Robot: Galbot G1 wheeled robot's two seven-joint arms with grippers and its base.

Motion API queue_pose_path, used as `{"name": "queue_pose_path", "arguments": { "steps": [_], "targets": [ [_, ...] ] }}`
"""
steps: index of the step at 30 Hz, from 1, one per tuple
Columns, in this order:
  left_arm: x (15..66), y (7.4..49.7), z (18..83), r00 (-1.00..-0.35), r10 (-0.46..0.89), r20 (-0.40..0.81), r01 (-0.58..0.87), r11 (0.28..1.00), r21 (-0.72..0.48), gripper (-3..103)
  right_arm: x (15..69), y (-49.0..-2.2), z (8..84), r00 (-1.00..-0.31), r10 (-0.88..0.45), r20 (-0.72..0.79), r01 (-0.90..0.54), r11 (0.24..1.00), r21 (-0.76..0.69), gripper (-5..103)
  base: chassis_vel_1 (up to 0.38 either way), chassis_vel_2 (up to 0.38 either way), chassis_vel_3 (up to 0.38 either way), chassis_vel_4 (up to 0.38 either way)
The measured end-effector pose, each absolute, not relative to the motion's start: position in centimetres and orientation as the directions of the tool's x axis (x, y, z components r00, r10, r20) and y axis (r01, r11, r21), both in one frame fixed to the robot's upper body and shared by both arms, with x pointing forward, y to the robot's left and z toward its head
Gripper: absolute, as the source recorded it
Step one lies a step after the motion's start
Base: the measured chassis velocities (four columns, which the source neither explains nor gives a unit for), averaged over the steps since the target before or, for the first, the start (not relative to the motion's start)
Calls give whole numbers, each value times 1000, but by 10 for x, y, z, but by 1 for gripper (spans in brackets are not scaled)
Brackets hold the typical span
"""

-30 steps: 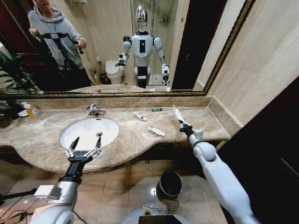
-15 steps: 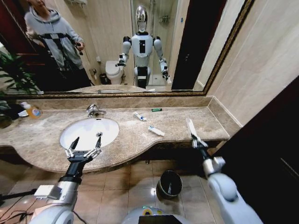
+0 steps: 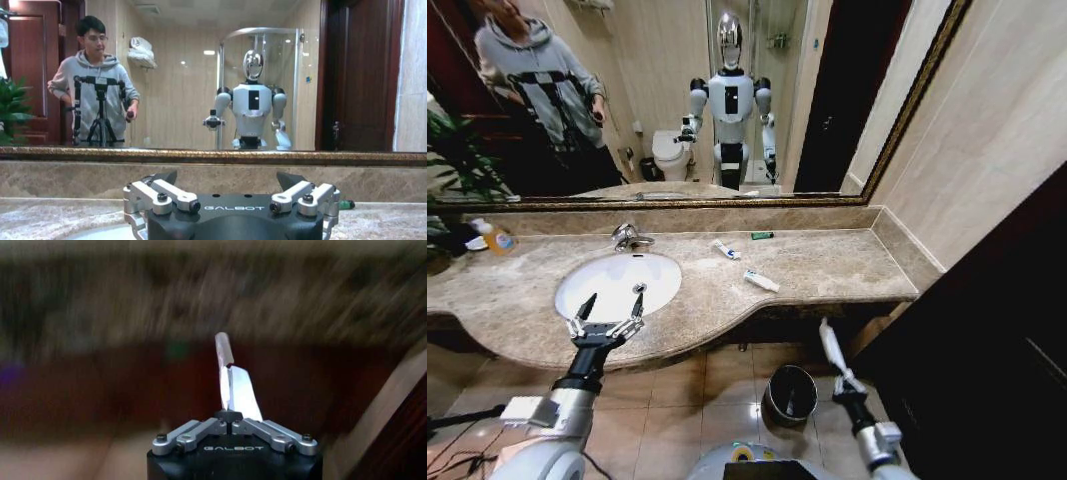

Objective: Pick up the trash from the sink and place it in the trash bin.

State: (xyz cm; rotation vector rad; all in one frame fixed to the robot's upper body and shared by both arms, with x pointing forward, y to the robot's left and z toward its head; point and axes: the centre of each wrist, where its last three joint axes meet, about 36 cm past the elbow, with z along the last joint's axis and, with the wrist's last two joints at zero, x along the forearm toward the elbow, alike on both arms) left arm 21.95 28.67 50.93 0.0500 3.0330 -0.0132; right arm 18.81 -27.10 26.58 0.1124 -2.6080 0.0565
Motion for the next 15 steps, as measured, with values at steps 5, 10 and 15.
{"name": "queue_pose_path", "arguments": {
  "steps": [5, 10, 15],
  "targets": [
    [219, 287, 509, -994, 32, -108, 33, 999, -7, 100, 214, -275, 230, -773, -96, 627, -205, 973, -103, 0, 0, 0, 0, 0],
    [219, 287, 509, -994, 32, -108, 33, 999, -7, 100, 243, -284, 193, -712, -91, 696, -306, 933, -191, 0, 0, 0, 0, 0],
    [219, 287, 509, -994, 32, -108, 33, 999, -7, 100, 248, -287, 161, -640, -104, 761, -421, 876, -235, 0, 0, 0, 0, 0]
  ]
}}
